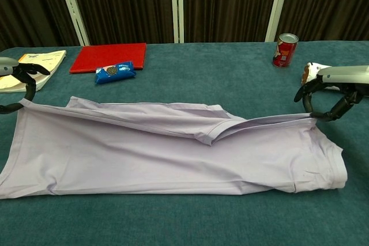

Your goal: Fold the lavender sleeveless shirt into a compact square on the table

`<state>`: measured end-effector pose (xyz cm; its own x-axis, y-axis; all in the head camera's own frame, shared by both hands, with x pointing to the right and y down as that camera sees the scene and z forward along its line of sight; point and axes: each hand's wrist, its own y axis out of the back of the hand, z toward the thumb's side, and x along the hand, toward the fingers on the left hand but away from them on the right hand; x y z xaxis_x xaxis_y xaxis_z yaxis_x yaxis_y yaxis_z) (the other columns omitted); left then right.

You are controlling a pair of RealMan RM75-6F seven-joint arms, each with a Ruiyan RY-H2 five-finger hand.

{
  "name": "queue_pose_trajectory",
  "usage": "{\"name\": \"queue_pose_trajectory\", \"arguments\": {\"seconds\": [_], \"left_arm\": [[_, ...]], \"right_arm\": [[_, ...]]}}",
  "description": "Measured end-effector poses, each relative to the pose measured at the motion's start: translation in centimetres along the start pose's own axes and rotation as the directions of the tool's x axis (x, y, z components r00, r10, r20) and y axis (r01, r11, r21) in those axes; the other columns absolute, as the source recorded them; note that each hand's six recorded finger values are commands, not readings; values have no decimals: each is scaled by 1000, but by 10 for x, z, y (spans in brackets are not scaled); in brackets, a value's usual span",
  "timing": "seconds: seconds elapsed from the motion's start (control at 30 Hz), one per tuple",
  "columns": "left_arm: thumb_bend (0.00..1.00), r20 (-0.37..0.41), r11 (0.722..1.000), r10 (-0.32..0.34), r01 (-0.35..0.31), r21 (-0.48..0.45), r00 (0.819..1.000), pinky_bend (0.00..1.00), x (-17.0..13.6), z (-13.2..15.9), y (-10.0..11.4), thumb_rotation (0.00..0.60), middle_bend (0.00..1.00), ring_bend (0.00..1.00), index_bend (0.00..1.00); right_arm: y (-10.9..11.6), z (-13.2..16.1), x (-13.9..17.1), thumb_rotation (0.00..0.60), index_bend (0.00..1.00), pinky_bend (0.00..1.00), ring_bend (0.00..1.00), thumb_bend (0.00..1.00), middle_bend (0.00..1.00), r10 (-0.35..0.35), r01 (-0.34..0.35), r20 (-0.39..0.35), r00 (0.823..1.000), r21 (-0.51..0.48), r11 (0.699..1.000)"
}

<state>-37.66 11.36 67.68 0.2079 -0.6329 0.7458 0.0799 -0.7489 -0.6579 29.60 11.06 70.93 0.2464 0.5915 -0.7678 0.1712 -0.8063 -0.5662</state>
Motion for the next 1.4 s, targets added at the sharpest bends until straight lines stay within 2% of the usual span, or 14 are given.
{"name": "queue_pose_trajectory", "arguments": {"seconds": [0.43, 0.57, 0.63, 0.67, 0.7, 0.77, 0.8, 0.83, 0.87, 0.9, 0.97, 1.2, 1.4], "left_arm": [[530, -38, 1000, -4, 3, -23, 999, 0, 34, -2, 3, 600, 0, 0, 654], [528, -51, 1000, -5, 4, -29, 999, 0, 42, -2, 3, 600, 0, 0, 565], [495, -53, 999, -8, 6, -38, 999, 0, 47, 0, 2, 600, 0, 0, 512], [442, -53, 999, -8, 6, -42, 999, 0, 48, 1, 1, 600, 0, 0, 454], [359, -53, 999, -7, 5, -47, 999, 0, 50, 2, 1, 600, 0, 0, 342], [209, -53, 999, -4, 1, -52, 999, 0, 52, 2, 0, 600, 0, 0, 110], [140, -54, 998, -1, -2, -55, 999, 0, 53, 3, 0, 600, 0, 0, 23], [111, -55, 998, 5, -9, -60, 998, 0, 54, 3, 0, 600, 0, 0, 1], [89, -55, 998, 10, -14, -64, 998, 0, 55, 3, 1, 600, 0, 0, 0], [84, -55, 997, 17, -21, -67, 998, 0, 55, 3, 1, 600, 0, 0, 0], [84, -58, 997, 31, -35, -69, 998, 0, 55, 2, 4, 600, 0, 0, 0], [85, -46, 989, 108, -112, -92, 993, 0, 45, -1, 21, 600, 0, 0, 0], [89, -23, 988, 125, -127, -89, 992, 0, 26, -5, 27, 600, 0, 0, 0]], "right_arm": [[9, -7, -25, 600, 717, 0, 0, 549, 196, 4, -3, 46, 999, -28, 1000], [9, -10, -28, 600, 717, 0, 0, 548, 196, 11, -9, 56, 998, -35, 999], [8, -13, -30, 600, 707, 0, 0, 548, 195, 15, -12, 64, 998, -38, 999], [8, -14, -31, 600, 684, 0, 0, 548, 193, 15, -13, 66, 998, -40, 999], [7, -14, -32, 600, 600, 0, 0, 538, 182, 16, -13, 67, 998, -42, 999], [6, -15, -33, 600, 348, 0, 0, 438, 133, 14, -12, 65, 998, -39, 999], [6, -15, -33, 600, 185, 0, 0, 330, 87, 15, -13, 63, 998, -37, 999], [5, -15, -32, 600, 72, 0, 0, 216, 43, 16, -14, 60, 998, -35, 999], [4, -15, -32, 600, 28, 0, 0, 152, 22, 16, -14, 57, 998, -35, 999], [4, -15, -32, 600, 1, 0, 0, 82, 4, 16, -14, 54, 998, -35, 999], [5, -14, -30, 600, 0, 0, 0, 26, 0, 11, -9, 45, 999, -35, 999], [16, -9, -12, 600, 0, 0, 0, 18, 0, -54, 53, -16, 998, -10, 999], [22, -15, 18, 600, 0, 0, 0, 17, 0, -97, 98, -53, 994, 17, 995]]}}
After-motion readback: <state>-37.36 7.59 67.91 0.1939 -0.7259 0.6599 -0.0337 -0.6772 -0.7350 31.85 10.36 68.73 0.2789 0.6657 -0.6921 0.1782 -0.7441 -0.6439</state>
